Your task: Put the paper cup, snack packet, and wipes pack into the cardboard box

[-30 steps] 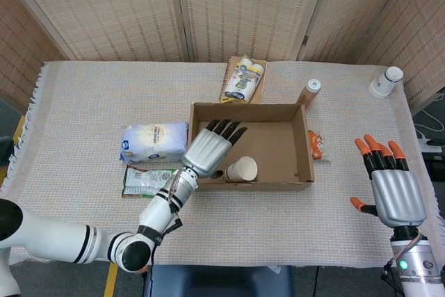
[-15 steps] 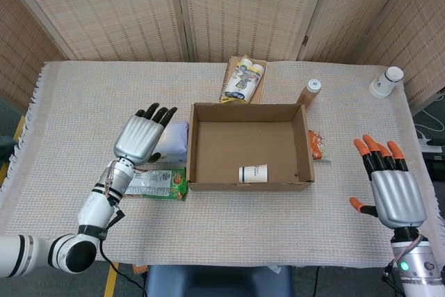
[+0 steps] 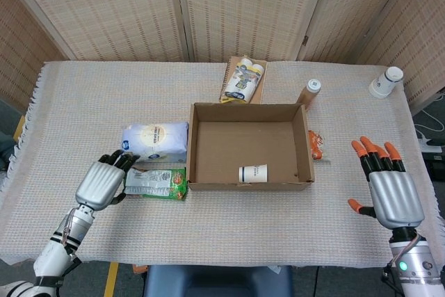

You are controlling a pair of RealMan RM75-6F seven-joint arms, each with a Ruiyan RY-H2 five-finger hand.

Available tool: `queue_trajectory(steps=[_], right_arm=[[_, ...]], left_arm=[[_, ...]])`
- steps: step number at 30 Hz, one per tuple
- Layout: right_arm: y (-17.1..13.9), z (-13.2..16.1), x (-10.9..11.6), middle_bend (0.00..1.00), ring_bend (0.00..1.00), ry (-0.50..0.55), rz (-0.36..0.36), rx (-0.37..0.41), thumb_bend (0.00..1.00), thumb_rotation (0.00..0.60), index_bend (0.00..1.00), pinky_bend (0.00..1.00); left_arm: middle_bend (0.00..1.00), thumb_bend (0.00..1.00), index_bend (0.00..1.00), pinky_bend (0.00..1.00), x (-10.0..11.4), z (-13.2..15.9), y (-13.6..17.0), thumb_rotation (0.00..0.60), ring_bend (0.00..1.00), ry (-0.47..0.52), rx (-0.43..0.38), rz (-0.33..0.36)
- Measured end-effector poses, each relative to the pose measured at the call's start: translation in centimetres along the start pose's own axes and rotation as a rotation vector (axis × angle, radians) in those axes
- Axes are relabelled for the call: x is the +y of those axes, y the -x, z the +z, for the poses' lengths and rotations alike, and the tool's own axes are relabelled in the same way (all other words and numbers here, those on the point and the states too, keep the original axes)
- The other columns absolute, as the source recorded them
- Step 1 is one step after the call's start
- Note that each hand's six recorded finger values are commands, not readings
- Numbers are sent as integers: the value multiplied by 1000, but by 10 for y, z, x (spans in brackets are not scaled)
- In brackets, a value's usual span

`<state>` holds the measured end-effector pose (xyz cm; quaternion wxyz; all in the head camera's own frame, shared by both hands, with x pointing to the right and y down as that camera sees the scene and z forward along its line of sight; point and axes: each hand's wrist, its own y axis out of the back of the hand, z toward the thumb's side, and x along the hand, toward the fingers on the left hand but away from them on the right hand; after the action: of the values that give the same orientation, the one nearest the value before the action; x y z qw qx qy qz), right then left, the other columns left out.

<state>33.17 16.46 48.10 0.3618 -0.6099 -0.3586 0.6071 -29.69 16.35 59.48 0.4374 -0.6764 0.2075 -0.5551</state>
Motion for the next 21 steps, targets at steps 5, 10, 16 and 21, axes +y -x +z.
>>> queue_trajectory(steps=[5,10,16,21], right_arm=[[1,0,-1,0,0,-1,5,-3,73,600,23,0],[2,-2,-2,0,0,-2,11,-12,74,600,23,0],[2,-2,-1,0,0,-2,11,-14,74,600,23,0],[3,-2,-2,0,0,-5,13,-13,74,600,23,0]], left_arm=[[220,185,184,314,-28,8,-3,600,144,46,-6,-24],[219,183,183,314,-45,19,-9,600,144,99,-23,-50],[192,184,165,308,-62,24,-18,600,126,93,-55,-101],[163,183,117,308,-71,24,-29,600,119,95,-64,-133]])
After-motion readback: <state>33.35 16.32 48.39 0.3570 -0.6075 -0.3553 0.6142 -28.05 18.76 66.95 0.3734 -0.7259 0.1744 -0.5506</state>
